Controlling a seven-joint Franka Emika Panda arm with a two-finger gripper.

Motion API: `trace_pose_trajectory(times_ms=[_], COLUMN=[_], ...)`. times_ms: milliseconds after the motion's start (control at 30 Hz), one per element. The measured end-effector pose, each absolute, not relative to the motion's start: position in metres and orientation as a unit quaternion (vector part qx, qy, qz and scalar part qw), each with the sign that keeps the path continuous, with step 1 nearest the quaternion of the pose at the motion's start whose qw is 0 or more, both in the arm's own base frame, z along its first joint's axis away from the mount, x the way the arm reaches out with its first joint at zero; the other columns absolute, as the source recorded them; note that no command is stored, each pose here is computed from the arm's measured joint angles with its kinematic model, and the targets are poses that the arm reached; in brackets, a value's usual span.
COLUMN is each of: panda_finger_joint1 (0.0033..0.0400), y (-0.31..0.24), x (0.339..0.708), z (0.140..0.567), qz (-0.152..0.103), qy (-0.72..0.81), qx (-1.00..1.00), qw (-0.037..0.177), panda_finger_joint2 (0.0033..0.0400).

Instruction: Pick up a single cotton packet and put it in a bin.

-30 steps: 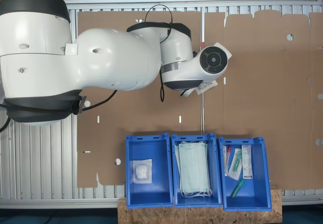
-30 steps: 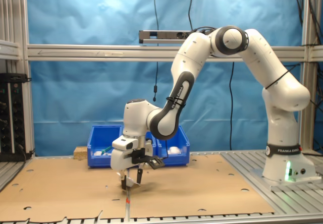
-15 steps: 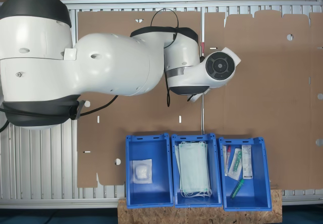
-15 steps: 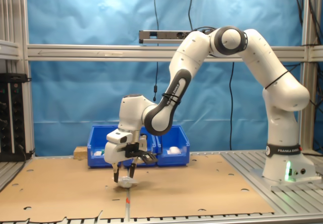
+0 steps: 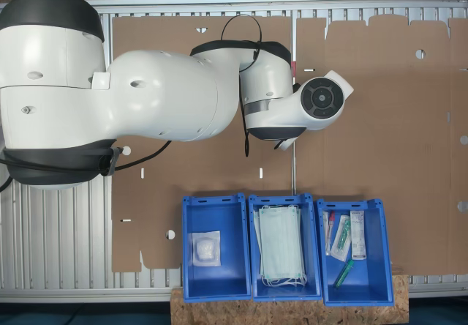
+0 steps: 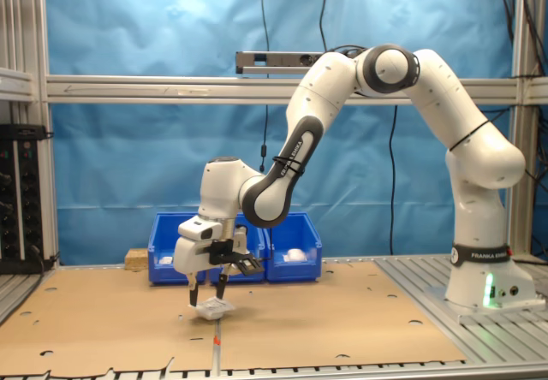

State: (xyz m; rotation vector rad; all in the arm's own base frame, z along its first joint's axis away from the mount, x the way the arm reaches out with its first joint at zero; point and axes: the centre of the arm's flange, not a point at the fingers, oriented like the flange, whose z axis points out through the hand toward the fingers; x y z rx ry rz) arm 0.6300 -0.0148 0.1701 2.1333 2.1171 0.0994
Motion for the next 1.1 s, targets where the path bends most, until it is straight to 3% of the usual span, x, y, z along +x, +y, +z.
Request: trace_pose_trajectory(times_ms=[1100], panda_finger_joint1=[0.04], y=[-0.003], x=[0.621], z=[0.142], qz=[0.022], qy=[0.709], qx=[0.703], qw=[0.046], panda_finger_joint2=[0.04])
